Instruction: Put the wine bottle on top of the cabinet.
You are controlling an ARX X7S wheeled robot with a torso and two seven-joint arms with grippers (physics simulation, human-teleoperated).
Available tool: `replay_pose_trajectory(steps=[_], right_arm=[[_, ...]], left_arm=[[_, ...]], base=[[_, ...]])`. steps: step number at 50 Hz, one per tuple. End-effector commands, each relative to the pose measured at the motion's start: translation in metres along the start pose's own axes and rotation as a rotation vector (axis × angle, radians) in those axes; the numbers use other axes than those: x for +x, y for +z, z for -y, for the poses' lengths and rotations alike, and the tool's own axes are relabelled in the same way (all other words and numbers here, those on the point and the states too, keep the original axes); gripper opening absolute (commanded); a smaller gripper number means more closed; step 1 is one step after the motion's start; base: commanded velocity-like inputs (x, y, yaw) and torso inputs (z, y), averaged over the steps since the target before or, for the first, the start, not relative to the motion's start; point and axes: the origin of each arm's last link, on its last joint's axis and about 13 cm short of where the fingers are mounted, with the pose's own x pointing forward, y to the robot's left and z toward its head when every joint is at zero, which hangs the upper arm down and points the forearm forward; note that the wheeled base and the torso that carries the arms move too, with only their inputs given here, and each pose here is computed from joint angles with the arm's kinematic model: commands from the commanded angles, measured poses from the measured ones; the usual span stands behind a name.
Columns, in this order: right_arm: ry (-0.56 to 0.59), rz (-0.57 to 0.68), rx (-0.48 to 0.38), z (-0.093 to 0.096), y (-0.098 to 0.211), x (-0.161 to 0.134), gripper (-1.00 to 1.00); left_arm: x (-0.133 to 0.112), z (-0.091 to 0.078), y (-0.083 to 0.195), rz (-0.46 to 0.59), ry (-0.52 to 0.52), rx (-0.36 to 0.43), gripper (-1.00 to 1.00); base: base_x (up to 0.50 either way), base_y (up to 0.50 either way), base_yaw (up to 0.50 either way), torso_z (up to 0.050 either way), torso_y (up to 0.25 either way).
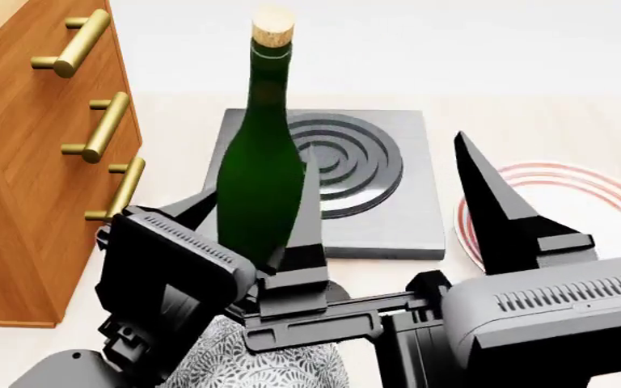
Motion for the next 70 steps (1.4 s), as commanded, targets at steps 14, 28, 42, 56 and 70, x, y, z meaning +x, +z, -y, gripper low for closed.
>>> replay_pose_trajectory(steps=[14, 28, 42, 56, 70], right_arm=[[-0.084, -0.086, 0.016, 0.007, -0.03, -0.043, 1.0], [-0.095, -0.094, 0.022, 0.007, -0.031, -0.043, 1.0], [-0.122, -0.09, 0.044, 0.01, -0.03, -0.045, 1.0], [-0.132, -0.084, 0.03, 0.015, -0.027, -0.046, 1.0], [-0.137, -0.083, 0.031, 0.016, -0.026, -0.046, 1.0]], left_arm=[[-0.005, -0.049, 0.06, 0.104, 0.187, 0.066, -1.0], [0.001, -0.081, 0.128, 0.182, 0.289, 0.149, -1.0], [0.011, -0.123, 0.215, 0.21, 0.418, 0.255, -1.0], [0.014, -0.166, 0.242, 0.149, 0.549, 0.196, -1.0], [0.008, -0.197, 0.241, 0.101, 0.661, 0.122, -1.0]], base=[[0.0, 0.0, 0.0, 0.001, 0.001], [0.0, 0.0, 0.0, 0.0, 0.001], [0.0, 0.0, 0.0, 0.001, 0.001], [0.0, 0.0, 0.0, 0.0, 0.001], [0.0, 0.0, 0.0, 0.0, 0.001]])
